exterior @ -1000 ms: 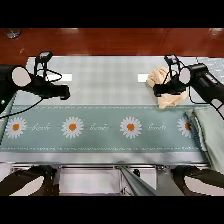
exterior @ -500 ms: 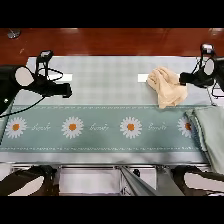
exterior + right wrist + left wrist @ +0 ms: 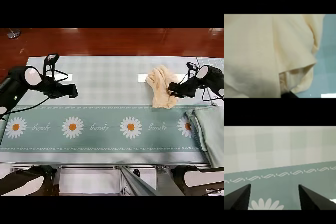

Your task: Fold the shirts.

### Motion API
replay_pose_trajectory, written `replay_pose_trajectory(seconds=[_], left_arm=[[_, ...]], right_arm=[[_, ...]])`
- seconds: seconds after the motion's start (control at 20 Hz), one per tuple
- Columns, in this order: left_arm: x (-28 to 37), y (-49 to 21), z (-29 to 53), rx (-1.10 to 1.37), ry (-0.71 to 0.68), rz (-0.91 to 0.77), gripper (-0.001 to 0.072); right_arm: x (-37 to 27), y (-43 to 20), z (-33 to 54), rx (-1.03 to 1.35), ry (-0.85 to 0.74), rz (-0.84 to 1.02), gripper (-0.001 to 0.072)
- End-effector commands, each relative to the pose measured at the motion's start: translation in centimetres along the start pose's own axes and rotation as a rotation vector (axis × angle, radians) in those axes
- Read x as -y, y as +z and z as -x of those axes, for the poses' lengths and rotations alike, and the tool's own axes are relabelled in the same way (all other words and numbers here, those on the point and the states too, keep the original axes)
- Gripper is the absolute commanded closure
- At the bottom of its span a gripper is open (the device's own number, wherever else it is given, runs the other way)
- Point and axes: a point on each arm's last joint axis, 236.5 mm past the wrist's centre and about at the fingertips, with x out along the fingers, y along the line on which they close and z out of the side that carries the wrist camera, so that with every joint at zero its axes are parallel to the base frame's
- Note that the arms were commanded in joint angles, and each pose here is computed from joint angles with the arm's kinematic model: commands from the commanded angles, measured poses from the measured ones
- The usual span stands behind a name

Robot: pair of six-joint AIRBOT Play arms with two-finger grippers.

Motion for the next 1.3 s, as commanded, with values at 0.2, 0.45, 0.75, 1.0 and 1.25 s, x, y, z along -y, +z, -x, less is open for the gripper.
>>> replay_pose_trajectory(seconds=[0.2, 0.45, 0.75, 1.0, 1.25], left_arm=[[-2.5, -1.4, 6.5, 0.023, 0.046, -0.071, 0.0005], [-0.5, -3.5, 14.4, 0.249, -0.010, -0.083, 0.0005], [0.1, -8.5, 13.6, 0.247, -0.067, -0.043, 0.0005], [1.2, -9.1, 11.5, 0.233, -0.139, 0.002, 0.0005], [1.1, -9.4, 10.4, 0.218, -0.142, 0.011, 0.0005]], right_arm=[[-7.3, 6.2, 17.3, 0.330, 0.154, 0.231, 0.0690], [-13.4, 5.6, 37.4, 0.770, 0.207, 0.409, 0.0691], [-17.7, -3.7, 44.8, 0.807, 0.257, 0.607, 0.0691], [-21.8, -12.0, 37.3, 0.443, 0.339, 0.756, 0.0690], [-25.5, -18.9, 22.7, 0.134, 0.328, 0.769, 0.0690]])
